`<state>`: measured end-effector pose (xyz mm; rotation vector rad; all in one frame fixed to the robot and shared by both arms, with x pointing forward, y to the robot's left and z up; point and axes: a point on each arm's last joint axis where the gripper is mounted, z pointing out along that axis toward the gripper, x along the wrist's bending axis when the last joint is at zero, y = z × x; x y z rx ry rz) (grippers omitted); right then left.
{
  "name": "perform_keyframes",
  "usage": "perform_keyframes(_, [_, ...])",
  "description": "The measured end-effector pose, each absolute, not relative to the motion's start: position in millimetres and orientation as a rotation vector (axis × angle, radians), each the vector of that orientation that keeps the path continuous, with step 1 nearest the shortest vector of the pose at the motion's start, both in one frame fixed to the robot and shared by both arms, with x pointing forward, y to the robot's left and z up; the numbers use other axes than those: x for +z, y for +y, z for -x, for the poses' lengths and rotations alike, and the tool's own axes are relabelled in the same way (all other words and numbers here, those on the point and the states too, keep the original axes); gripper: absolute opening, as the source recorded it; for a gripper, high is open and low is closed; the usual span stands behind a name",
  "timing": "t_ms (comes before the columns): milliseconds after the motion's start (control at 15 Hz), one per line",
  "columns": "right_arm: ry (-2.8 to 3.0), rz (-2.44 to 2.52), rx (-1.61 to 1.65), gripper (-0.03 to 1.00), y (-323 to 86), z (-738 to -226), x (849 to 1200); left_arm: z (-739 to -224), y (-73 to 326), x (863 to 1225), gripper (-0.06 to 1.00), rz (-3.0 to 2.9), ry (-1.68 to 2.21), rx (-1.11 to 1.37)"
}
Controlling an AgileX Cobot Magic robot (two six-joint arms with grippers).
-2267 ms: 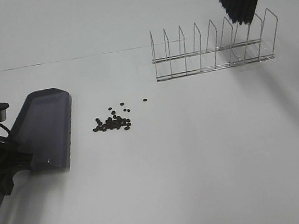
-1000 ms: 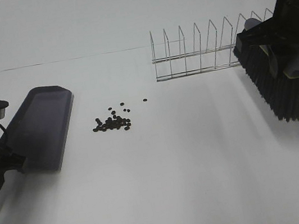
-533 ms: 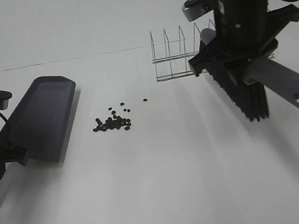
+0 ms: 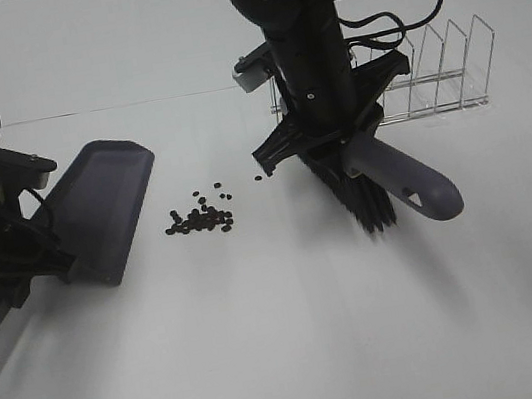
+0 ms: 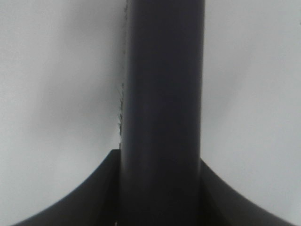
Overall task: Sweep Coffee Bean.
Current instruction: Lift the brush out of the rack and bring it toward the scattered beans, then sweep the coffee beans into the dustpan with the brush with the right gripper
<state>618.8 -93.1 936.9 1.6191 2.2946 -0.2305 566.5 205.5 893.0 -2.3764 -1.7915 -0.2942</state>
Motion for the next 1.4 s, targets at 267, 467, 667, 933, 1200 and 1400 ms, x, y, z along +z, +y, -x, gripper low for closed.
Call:
perform_keyframes(267, [2.326,-1.61,-0.248,0.36,-85.1,-628.6,919.9,-564.6,188.5,881.1,0.33,2.417,-1.713,-0.286])
perform_keyframes(467, [2.408,-1.644,-0.208,0.36,-74.4,-630.3,912.3,-562.2,180.4,878.5,0.33,2.433,-1.691,-0.276])
perform_keyframes(667, [2.455,-1.642,-0.174,0.36,-67.4,-634.2,910.5,-561.6,179.8,878.4,0.33,2.43,-1.698,-0.268])
perform_keyframes(933, [2.542,-1.594,-0.144,0.36,-58.0,-640.8,905.1,-560.9,179.6,877.6,0.33,2.424,-1.702,-0.257])
perform_keyframes(1200, [2.622,-1.653,-0.021,0.36,-45.4,-639.9,892.2,-559.3,178.5,877.2,0.33,2.436,-1.689,-0.223])
perform_keyframes(1400, [2.669,-1.724,0.179,0.36,-28.4,-644.9,882.0,-557.4,177.5,877.0,0.33,2.424,-1.706,-0.189])
